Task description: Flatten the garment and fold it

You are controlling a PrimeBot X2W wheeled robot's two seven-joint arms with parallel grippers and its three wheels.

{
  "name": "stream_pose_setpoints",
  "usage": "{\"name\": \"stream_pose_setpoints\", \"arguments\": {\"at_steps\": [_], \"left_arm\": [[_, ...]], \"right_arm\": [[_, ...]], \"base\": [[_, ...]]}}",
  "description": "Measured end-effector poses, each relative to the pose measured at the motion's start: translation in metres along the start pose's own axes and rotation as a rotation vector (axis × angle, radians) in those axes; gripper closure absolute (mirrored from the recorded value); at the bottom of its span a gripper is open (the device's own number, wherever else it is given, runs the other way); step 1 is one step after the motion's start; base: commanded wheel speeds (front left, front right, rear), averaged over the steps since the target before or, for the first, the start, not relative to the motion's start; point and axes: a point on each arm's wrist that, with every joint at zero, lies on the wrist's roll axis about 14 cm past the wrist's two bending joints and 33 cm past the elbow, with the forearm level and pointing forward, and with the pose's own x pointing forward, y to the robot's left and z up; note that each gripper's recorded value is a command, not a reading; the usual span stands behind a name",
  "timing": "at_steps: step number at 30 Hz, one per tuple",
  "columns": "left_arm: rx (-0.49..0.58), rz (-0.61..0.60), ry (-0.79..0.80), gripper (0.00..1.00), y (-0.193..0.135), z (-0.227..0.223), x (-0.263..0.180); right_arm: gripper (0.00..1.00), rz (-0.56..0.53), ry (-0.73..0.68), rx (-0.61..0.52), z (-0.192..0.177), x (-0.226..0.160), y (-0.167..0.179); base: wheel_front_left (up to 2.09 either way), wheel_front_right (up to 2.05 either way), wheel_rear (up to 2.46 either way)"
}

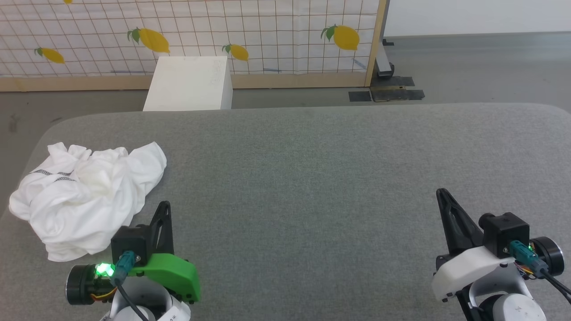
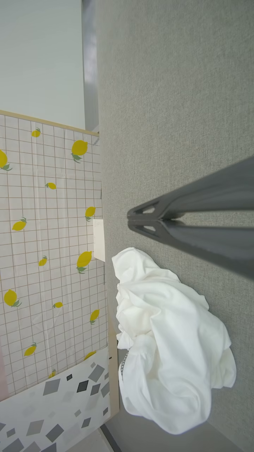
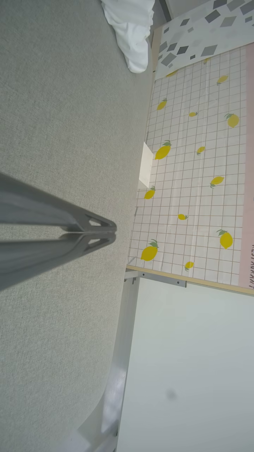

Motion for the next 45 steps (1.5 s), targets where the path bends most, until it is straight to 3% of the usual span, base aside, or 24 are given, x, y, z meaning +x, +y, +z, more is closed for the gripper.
{"name": "stream_pose_setpoints", "arguments": {"at_steps": [2, 3, 4, 5, 6, 26, 45], "left_arm": [[0.0, 0.0, 0.0, 1.0, 0.0, 0.0, 0.0], [0.0, 0.0, 0.0, 0.0, 0.0, 0.0, 0.0], [-0.002, -0.001, 0.0, 0.0, 0.0, 0.0, 0.0], [-0.003, -0.002, 0.0, 1.0, -0.001, 0.0, 0.0], [-0.005, -0.002, 0.0, 0.0, -0.001, 0.0, 0.0], [-0.037, 0.004, -0.006, 0.0, -0.001, -0.005, -0.003], [-0.074, 0.169, -0.031, 0.0, 0.046, -0.006, -0.03]], "right_arm": [[1.0, 0.0, 0.0, 0.0, 0.0, 0.0, 0.0], [0.0, 0.0, 0.0, 0.0, 0.0, 0.0, 0.0], [0.0, 0.0, 0.0, 0.0, 0.0, 0.0, 0.0], [1.0, 0.0, 0.0, 0.0, 0.0, 0.0, 0.0], [0.0, 0.0, 0.0, 0.0, 0.0, 0.0, 0.0], [0.0, -0.008, -0.015, 0.045, -0.003, 0.002, -0.003], [0.0, 0.102, -0.01, 0.088, -0.013, 0.022, 0.034]], "base": [[0.0, 0.0, 0.0], [0.0, 0.0, 0.0], [0.0, 0.0, 0.0], [0.0, 0.0, 0.0], [0.0, 0.0, 0.0], [0.0, 0.0, 0.0], [0.0, 0.0, 0.0]]}}
